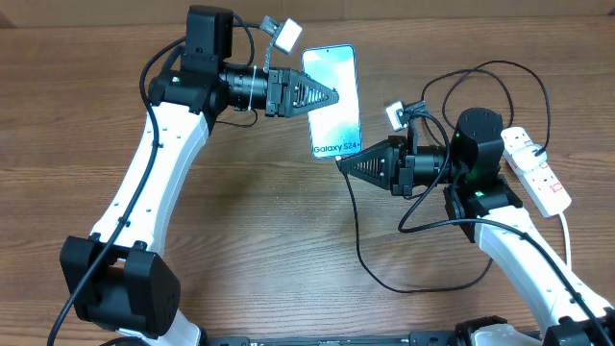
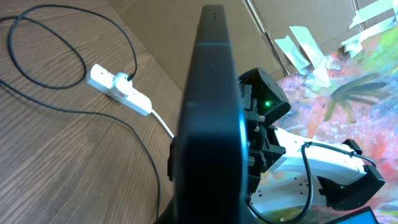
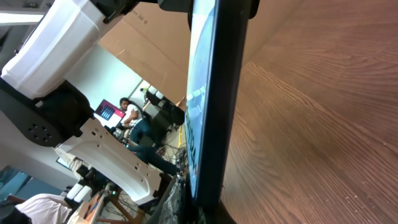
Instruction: Plug charger to phone and switch on socket
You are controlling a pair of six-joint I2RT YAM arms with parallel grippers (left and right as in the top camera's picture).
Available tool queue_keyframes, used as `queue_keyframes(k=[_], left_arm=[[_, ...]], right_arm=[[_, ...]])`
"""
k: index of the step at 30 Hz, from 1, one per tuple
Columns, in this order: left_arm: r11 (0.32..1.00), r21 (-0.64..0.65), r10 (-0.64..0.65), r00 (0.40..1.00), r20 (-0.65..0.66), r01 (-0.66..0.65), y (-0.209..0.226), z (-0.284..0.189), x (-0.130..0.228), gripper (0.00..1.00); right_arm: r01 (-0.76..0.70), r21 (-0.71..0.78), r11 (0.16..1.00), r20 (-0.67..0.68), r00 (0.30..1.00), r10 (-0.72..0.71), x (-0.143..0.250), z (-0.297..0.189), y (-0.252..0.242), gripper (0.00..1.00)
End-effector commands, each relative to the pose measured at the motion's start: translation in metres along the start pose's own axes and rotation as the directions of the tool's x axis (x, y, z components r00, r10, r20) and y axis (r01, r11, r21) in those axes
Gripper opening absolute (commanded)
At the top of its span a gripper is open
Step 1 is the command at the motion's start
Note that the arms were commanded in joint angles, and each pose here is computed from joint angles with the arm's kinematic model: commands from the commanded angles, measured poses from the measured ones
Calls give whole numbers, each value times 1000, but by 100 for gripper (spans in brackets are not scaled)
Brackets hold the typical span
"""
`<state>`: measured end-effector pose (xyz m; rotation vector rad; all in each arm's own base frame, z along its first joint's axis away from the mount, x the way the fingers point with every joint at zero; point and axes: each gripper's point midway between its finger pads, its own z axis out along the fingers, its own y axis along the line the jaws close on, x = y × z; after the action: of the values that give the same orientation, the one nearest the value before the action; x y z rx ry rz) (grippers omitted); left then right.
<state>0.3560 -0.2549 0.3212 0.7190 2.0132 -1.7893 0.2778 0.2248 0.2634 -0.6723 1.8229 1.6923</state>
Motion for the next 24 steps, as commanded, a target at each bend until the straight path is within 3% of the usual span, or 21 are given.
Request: queue_keyframes(k=[1, 7, 13, 24], left_arm=[[997, 63, 47, 998, -34, -44, -17, 12, 6, 4], [997, 67, 44, 998, -42, -41, -19, 16, 8, 4], [999, -29, -29, 999, -25, 29, -5, 25, 3, 4], [1000, -18, -6, 999, -37, 5, -10, 34, 4, 5]], right_arm=[[47, 61, 997, 62, 997, -51, -19, -1, -4, 4], [36, 92, 995, 81, 996, -43, -22, -1, -9, 4], [35, 95, 995, 83, 996, -43, -23, -2, -10, 4], [34, 108, 994, 92, 995, -44, -24, -2, -12, 4]])
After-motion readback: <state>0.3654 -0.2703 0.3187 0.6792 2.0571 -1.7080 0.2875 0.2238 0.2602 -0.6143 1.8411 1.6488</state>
